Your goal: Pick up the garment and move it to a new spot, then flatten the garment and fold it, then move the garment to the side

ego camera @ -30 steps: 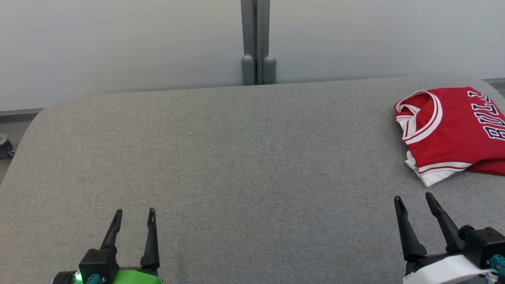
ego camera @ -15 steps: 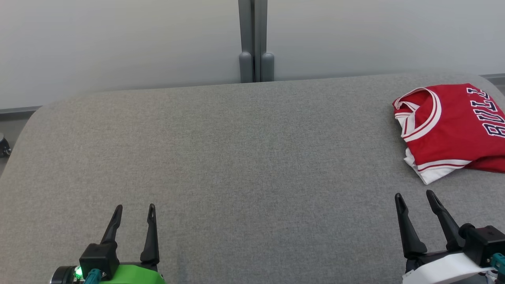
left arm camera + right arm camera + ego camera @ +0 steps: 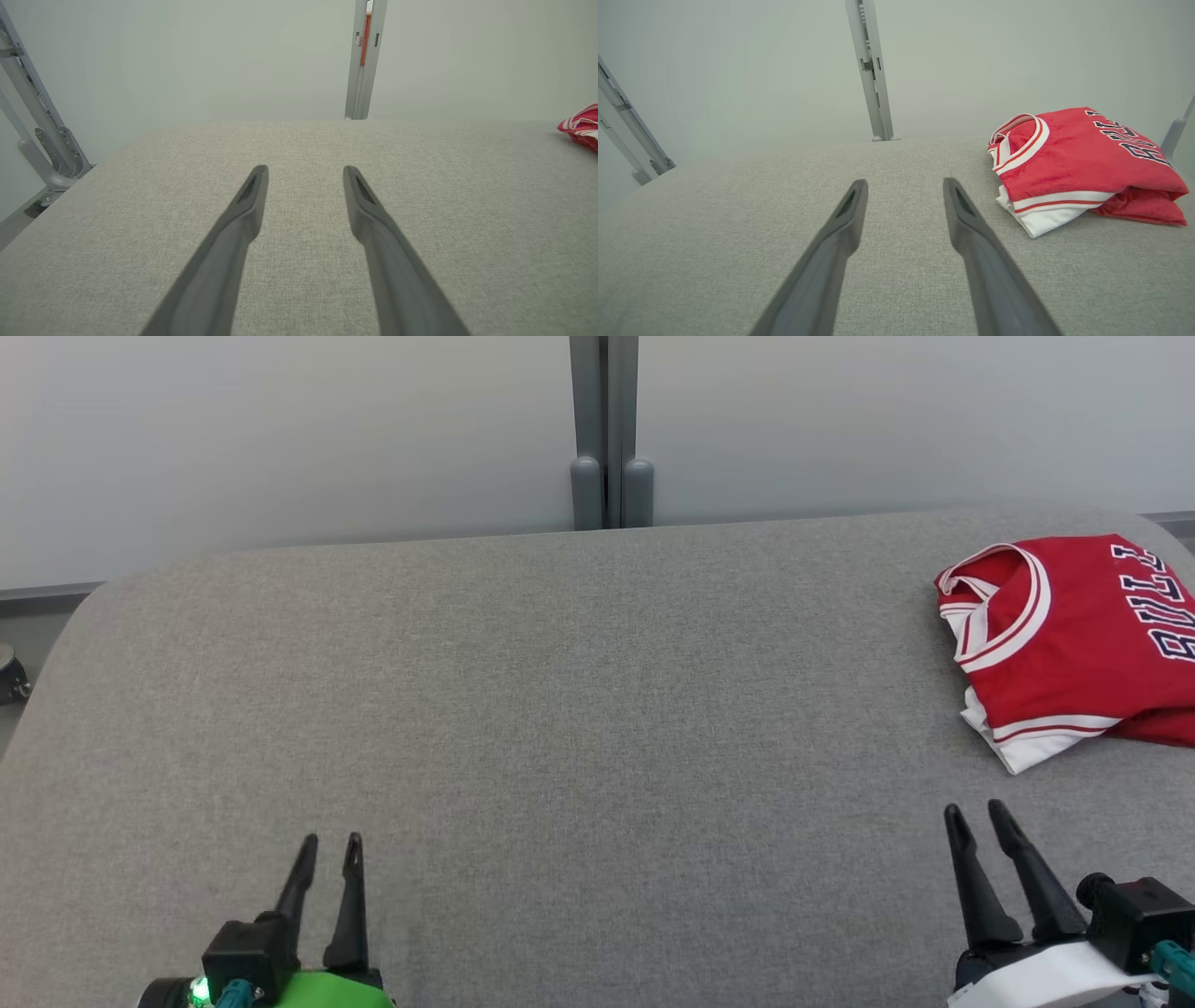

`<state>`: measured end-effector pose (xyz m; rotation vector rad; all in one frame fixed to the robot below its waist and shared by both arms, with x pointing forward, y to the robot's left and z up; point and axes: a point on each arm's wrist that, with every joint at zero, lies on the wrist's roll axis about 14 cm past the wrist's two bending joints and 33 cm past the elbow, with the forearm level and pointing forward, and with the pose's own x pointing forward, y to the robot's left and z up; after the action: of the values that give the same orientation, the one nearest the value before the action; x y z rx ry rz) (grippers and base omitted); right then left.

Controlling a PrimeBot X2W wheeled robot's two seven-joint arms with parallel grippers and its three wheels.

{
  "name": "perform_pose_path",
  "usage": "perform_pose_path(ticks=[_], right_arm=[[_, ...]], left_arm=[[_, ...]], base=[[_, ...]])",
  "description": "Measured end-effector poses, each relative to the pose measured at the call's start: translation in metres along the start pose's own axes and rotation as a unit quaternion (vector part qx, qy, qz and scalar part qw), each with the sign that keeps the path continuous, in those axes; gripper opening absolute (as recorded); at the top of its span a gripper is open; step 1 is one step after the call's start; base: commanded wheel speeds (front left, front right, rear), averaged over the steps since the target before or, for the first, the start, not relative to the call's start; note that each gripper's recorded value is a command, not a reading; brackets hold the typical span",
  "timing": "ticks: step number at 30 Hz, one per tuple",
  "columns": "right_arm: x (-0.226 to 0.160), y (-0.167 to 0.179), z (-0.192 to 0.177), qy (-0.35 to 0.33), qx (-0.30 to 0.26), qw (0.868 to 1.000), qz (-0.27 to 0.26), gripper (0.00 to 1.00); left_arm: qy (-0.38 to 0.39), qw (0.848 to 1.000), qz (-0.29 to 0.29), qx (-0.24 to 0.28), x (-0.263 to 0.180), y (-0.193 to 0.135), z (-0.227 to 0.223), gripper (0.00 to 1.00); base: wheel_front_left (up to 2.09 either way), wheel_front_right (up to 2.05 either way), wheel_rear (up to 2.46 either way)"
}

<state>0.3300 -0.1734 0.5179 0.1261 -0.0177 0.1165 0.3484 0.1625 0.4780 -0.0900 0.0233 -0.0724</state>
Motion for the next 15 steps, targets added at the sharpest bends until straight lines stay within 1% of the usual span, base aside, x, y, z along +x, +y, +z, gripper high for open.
perform_pose_path(ticks=[2, 5, 15], right_arm=[[-0.002, -0.001, -0.007, 0.011, 0.004, 1.0, -0.002, 0.0], [-0.003, -0.001, -0.011, 0.015, 0.028, 0.999, -0.006, 0.0], [0.003, -0.006, -0.015, 0.017, 0.124, 0.992, -0.018, 0.0]], left_arm=[[0.014, 1.0, 0.001, -0.003, -0.004, -0.001, -0.009, 0.0], [0.026, 0.999, 0.01, -0.026, -0.005, 0.002, -0.014, 0.0], [0.045, 0.991, 0.037, -0.122, -0.003, 0.012, -0.018, 0.0]], base=[[0.0, 0.0, 0.0], [0.0, 0.0, 0.0], [0.0, 0.0, 0.0]])
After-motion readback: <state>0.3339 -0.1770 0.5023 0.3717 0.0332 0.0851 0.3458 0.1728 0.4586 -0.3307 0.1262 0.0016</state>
